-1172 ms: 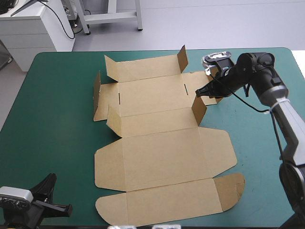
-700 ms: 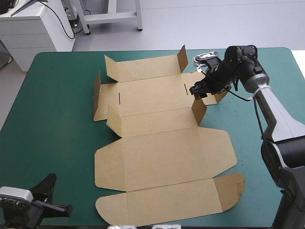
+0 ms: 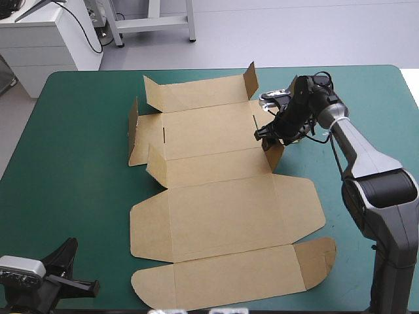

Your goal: Fold the box

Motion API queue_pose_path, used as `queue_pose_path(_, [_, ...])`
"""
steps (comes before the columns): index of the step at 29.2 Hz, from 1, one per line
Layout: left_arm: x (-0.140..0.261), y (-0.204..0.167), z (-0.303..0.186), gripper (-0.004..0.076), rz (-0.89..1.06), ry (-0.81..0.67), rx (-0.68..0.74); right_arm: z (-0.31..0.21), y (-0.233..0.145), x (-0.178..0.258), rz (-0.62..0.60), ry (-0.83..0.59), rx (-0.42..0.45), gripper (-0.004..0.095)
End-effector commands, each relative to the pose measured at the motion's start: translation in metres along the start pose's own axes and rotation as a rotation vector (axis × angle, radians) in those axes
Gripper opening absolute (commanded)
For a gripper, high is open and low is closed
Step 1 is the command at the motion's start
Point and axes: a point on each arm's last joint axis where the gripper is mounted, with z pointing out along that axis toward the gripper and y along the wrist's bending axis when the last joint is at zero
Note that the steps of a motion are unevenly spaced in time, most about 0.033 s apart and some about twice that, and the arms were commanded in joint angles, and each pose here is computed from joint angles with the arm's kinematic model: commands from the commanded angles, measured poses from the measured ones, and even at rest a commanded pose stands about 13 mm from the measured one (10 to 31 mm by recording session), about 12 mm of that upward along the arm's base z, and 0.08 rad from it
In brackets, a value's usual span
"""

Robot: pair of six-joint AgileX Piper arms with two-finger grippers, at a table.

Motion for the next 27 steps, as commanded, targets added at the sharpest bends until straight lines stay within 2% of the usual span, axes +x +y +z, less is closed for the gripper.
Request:
queue_pose_path(1, [-0.012,0.000,-0.004,-0.0008,-0.011,-0.095,-0.001,-0.029,0.016,-0.002,-0.039,-0.065,-0.007,0.0185])
queue_pose_path(3, [-0.012,0.000,-0.004,-0.0008,-0.011,-0.095,-0.001,-0.028,0.017,-0.002,-0.042,-0.063,-0.001,-0.0021])
queue_pose_path(7, [-0.012,0.000,-0.004,-0.0008,-0.011,-0.095,-0.001,-0.028,0.017,-0.002,-0.069,-0.061,0.006,-0.0021])
queue_pose_path(9, [-0.012,0.000,-0.004,-0.0008,-0.011,-0.095,-0.001,-0.029,0.018,-0.003,-0.137,-0.063,0.006,-0.0021])
queue_pose_path(14, [-0.012,0.000,-0.004,-0.0008,-0.011,-0.095,-0.001,-0.028,0.024,-0.003,-0.426,-0.063,0.013,-0.0021])
queue_pose_path(19, [-0.012,0.000,-0.004,-0.0008,-0.011,-0.095,-0.001,-0.044,0.035,-0.013,-0.738,-0.131,0.034,-0.0021])
queue_pose_path(27, [-0.012,0.000,-0.004,-0.0008,-0.011,-0.095,-0.001,-0.085,0.065,-0.038,-1.074,-0.328,0.202,-0.0021])
